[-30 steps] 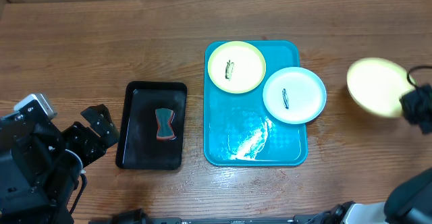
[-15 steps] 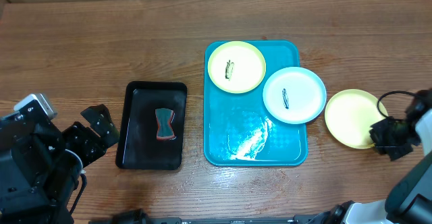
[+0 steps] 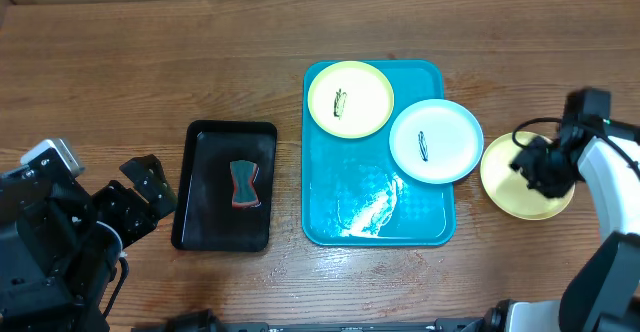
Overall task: Clean dirty plates on tray and stack at the side
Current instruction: 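Move right gripper to the white plate's right rim and grasp it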
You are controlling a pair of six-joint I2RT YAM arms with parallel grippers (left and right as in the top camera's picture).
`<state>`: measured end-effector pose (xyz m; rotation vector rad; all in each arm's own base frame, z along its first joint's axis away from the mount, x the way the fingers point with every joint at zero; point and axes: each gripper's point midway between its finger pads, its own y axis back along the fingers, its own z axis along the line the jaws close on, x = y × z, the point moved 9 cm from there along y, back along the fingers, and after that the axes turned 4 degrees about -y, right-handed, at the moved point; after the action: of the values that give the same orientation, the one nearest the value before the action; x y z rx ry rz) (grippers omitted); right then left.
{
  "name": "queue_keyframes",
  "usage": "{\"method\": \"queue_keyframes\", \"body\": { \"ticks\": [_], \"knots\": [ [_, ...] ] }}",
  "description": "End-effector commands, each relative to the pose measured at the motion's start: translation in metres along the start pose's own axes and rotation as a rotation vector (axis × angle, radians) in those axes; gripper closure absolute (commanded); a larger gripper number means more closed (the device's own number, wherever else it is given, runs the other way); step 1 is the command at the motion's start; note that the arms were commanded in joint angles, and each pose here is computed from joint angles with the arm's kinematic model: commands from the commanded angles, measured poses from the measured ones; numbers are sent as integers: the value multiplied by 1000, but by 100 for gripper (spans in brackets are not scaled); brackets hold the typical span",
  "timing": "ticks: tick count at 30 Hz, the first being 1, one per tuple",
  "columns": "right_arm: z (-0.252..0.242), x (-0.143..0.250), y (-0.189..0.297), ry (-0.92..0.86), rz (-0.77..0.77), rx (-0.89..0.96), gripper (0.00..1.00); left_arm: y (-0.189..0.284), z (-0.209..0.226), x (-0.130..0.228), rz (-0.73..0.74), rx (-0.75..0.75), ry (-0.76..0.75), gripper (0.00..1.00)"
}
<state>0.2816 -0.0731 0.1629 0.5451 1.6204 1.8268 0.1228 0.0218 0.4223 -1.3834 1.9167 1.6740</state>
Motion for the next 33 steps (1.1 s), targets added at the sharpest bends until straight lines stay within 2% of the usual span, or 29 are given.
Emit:
{"method": "queue_keyframes", "body": {
  "ticks": [1, 7, 12, 14, 16, 19, 20, 21, 27, 33],
  "knots": [
    [28, 0, 10, 189, -50, -116, 41, 1, 1, -2, -11, -14, -12, 0],
    [53, -2, -14, 271, -140, -165, 38, 1, 1, -2, -11, -14, -12, 0],
    [58, -2, -40, 288, -124, -135, 38, 1, 1, -2, -11, -14, -12, 0],
    [58, -2, -46, 287, -110, -127, 48, 1, 1, -2, -11, -14, -12, 0],
    [57, -1, -50, 279, -89, -128, 67, 1, 1, -2, -11, -14, -12, 0],
    [60, 3, -51, 282, -56, -169, 82, 1, 1, -2, -11, -14, -12, 0],
    [60, 4, -51, 281, -47, -171, 93, 1, 1, -2, -11, -14, -12, 0],
    [59, 4, -50, 270, -40, -167, 96, 1, 1, -2, -11, -14, -12, 0],
    [62, 5, -18, 201, -36, -169, 96, 1, 1, -2, -11, -14, -12, 0],
    [67, 27, 21, 246, -36, -190, 96, 1, 1, -2, -11, -14, -12, 0]
  ]
}}
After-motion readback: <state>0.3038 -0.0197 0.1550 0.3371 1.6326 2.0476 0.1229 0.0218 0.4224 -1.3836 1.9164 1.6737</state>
